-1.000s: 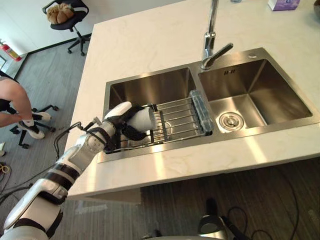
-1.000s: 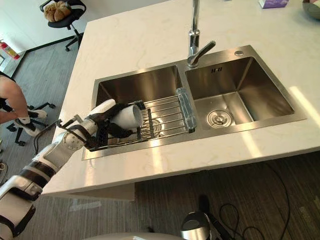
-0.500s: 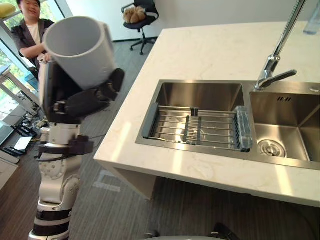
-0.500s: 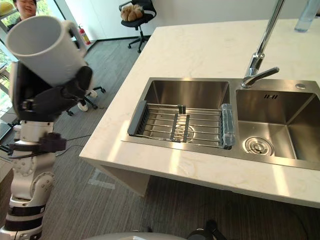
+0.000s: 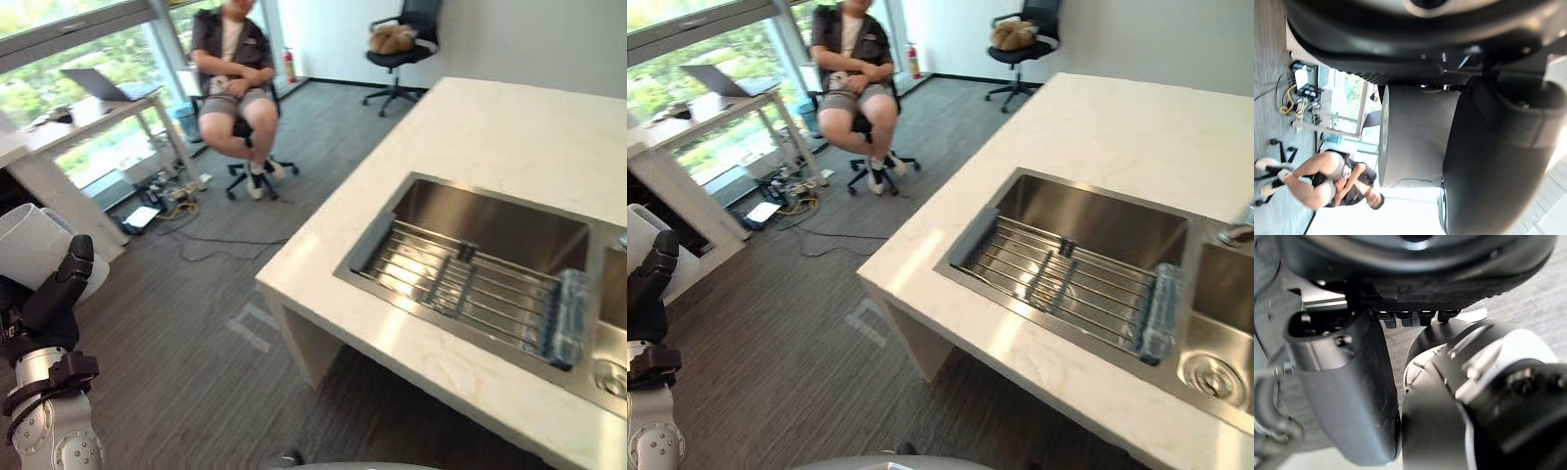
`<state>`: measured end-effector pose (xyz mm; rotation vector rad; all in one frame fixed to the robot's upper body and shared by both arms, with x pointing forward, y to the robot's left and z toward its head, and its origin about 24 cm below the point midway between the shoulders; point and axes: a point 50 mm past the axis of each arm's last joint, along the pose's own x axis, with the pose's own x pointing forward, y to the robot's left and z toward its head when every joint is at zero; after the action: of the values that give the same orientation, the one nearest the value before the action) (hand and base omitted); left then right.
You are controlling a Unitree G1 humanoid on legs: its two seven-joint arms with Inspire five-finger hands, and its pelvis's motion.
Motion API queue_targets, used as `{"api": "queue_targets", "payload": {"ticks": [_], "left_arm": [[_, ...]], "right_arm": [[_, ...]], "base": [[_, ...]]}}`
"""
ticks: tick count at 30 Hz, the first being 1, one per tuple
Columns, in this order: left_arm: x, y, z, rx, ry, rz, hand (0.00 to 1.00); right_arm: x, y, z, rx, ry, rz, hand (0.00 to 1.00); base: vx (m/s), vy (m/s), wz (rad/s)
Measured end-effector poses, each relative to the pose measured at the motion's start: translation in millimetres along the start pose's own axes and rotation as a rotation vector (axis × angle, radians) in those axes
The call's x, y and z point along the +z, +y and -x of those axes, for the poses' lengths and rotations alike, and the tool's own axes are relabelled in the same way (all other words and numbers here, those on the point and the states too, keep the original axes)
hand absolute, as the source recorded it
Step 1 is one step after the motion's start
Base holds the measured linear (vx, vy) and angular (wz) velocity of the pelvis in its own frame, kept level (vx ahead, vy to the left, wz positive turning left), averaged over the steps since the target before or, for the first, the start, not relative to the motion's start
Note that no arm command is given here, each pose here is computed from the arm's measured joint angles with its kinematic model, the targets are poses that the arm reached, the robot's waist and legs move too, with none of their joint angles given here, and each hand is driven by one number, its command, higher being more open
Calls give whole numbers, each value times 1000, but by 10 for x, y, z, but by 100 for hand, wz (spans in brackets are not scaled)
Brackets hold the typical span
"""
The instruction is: Walk over to the sink, pick up the cup, carry it to the dishwasher, place the cup inside the dishwasher, then close the dishwasher door
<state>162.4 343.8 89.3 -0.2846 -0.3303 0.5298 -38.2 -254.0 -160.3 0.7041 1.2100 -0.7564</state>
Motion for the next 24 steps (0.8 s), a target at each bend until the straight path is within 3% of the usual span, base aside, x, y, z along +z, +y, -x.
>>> {"api": "queue_targets", "payload": {"ticks": [6,12,20,24], "left_arm": [[66,-108,-128,-27,-43,-46,0],[21,-839,-275,-281,-88,-1,0],[76,-1011,-225,-348,-108,-38,0],[46,-1193,-211,-392,-120,-5,0]], "right_arm": [[18,55,-23,5,-1,-4,100],[50,119,-33,23,-30,-40,100],[91,204,-50,22,-25,-47,100],[114,162,-26,2,-49,-50,100]], "base": [[16,74,72],[4,123,96],[-52,102,29],[40,90,105]]}}
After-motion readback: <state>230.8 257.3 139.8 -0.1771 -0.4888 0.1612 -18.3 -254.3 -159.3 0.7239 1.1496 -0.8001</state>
